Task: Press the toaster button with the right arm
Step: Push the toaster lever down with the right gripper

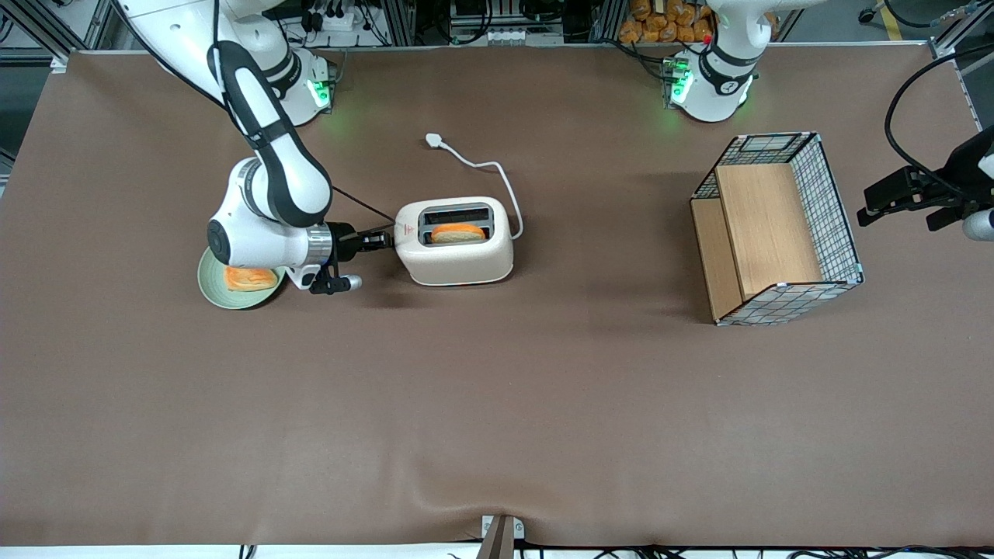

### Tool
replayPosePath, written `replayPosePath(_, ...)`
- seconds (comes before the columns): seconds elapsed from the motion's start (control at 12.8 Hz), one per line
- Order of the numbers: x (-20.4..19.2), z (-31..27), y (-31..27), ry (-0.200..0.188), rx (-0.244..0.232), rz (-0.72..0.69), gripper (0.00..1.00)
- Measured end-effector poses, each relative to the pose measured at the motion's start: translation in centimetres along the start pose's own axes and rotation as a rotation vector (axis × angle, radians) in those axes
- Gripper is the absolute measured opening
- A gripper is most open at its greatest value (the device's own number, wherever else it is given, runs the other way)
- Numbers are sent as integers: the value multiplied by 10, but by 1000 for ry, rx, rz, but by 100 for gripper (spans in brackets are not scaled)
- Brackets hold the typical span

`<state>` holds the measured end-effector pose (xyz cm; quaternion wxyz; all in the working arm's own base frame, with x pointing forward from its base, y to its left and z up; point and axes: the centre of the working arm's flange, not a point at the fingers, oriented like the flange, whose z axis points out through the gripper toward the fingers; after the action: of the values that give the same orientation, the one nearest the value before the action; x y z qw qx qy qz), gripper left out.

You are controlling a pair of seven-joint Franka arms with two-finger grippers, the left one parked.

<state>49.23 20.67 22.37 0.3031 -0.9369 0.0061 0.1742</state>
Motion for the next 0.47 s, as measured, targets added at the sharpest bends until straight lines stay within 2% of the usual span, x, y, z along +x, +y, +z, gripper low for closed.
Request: replayPosePath(0.47,1,2,3,12,7,-2,1)
